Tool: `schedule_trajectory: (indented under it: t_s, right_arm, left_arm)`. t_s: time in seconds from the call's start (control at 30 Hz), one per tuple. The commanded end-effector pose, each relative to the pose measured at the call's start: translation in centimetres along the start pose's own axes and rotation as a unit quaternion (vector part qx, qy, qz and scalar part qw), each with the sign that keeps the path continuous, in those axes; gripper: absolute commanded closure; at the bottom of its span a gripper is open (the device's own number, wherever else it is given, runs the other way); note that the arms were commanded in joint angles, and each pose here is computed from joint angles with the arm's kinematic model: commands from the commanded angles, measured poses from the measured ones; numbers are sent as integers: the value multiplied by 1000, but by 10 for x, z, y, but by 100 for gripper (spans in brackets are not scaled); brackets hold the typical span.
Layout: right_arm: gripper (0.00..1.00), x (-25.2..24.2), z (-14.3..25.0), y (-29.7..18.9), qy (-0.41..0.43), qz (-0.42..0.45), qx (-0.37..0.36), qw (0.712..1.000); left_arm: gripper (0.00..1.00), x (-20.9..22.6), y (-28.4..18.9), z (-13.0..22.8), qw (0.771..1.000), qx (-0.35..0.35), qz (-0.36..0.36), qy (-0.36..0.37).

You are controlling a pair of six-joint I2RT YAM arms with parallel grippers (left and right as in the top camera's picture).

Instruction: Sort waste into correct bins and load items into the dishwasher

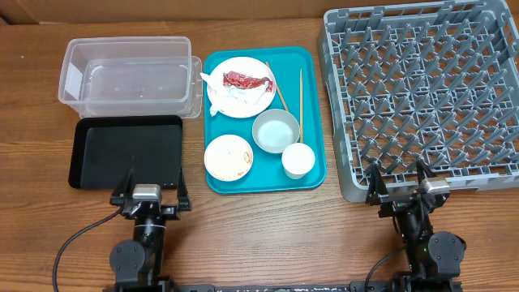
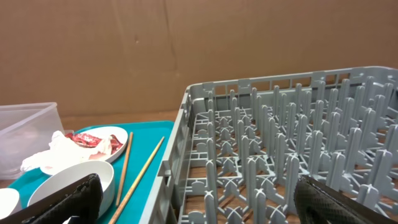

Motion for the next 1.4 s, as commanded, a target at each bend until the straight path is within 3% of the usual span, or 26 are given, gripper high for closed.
schedule_trajectory:
  t_s: [0.0, 0.2, 0.5, 0.73, 1.1, 1.37]
  right_arm:
    - [0, 5, 2, 0, 1, -26, 2, 1000]
    - [0, 15, -10, -2, -6, -60, -21, 998]
    - [0, 34, -60, -15, -20, -73, -78, 994]
    - [0, 46, -92, -16, -17, -70, -66, 995]
    - [0, 60, -142, 10, 5, -29, 47, 998]
    - [0, 66, -169, 43, 34, 9, 177, 984]
  left_arm:
    - [0, 5, -1, -10, 999, -30, -14, -4]
    - [0, 5, -3, -27, 995, -69, -3, -67]
    - [0, 16, -11, -84, 994, -90, 9, -55]
    - [0, 11, 9, -142, 991, -84, 105, -19]
    - [0, 8, 89, -215, 969, 58, 238, -22]
    - [0, -26, 152, -238, 921, 204, 332, -3]
Point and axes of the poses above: each gripper's point midway between its finger pads, its own y axis out along the fingers, its own x axis along the line the jaws close on, z = x × y, the point moved 6 cm from there along -y, back along the fingers, and after that the axes turned 13 degrees about y, right-handed, at the moved point
